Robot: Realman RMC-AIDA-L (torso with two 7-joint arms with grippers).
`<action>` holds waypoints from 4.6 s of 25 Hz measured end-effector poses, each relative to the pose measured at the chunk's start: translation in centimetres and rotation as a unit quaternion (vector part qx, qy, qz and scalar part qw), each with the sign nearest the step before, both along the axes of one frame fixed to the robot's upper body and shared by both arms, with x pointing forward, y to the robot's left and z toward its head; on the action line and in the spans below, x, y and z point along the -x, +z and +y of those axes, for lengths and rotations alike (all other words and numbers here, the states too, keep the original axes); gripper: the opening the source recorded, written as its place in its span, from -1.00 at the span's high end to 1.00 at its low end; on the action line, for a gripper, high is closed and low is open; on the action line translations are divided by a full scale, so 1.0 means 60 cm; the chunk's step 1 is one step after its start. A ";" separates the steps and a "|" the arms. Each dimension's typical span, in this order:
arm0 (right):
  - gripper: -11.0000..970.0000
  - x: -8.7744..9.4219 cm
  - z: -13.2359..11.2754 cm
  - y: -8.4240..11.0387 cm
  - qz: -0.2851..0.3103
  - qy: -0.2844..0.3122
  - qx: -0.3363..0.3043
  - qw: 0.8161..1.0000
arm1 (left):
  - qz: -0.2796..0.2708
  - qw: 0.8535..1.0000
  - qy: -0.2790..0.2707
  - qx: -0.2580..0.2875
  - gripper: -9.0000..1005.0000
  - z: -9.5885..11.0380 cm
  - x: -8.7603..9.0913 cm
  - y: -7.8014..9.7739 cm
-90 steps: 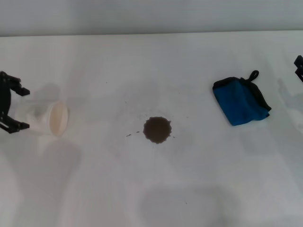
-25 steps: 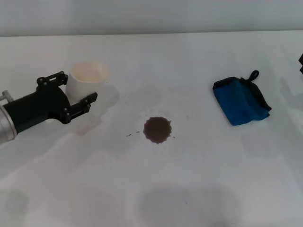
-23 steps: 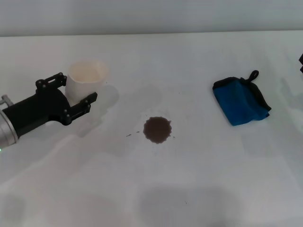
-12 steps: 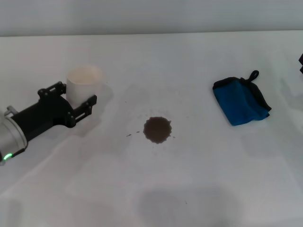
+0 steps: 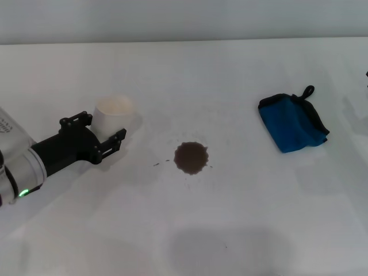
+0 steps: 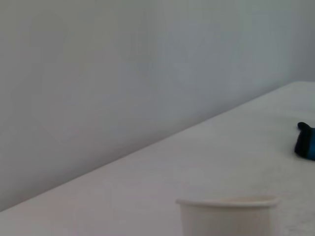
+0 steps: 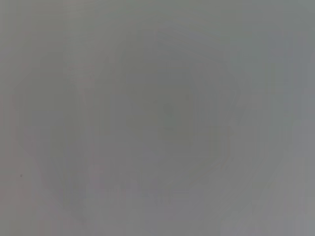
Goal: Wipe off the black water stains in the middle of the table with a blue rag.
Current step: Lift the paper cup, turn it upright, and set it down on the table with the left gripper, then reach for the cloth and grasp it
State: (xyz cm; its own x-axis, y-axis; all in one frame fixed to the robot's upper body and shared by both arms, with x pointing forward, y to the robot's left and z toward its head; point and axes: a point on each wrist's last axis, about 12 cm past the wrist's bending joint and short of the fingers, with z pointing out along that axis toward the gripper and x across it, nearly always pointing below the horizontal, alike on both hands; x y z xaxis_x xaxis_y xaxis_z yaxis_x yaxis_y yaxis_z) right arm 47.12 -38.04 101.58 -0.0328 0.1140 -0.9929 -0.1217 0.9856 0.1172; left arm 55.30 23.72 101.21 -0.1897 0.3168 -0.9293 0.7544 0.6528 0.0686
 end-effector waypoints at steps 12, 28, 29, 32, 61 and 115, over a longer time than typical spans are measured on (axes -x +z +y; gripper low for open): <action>-0.12 -0.001 -0.002 0.000 0.001 -0.004 0.001 1.000 | -0.007 0.999 -0.011 -0.040 -0.25 -0.009 0.013 -0.020; -0.10 0.003 -0.007 -0.003 0.008 -0.005 0.007 1.000 | -0.006 0.999 -0.014 -0.042 -0.59 -0.013 0.026 -0.028; -0.10 0.005 -0.007 -0.003 0.008 -0.006 0.007 1.000 | -0.005 0.999 -0.013 -0.043 -0.62 -0.013 0.026 -0.029; -0.10 0.008 -0.009 -0.004 0.009 -0.006 0.007 1.000 | 0.000 0.999 -0.006 -0.045 -0.72 -0.009 0.032 -0.035; -0.07 -0.027 -0.090 0.049 0.103 0.000 -0.227 0.968 | -0.111 0.946 0.289 0.095 -0.77 0.155 0.156 -0.030; -0.01 -0.236 0.182 0.245 0.512 0.206 0.154 0.819 | -0.190 0.885 0.394 0.159 -0.77 0.191 0.070 0.032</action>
State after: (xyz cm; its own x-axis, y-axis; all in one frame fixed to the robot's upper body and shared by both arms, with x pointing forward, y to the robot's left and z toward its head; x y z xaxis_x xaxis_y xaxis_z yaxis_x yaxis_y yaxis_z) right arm 61.27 -27.15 116.27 -0.8394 -0.3680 -0.3998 -0.4457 0.8872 0.1191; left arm 51.10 35.17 103.12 0.1093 -0.0637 -0.9920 0.0187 0.9979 -0.0621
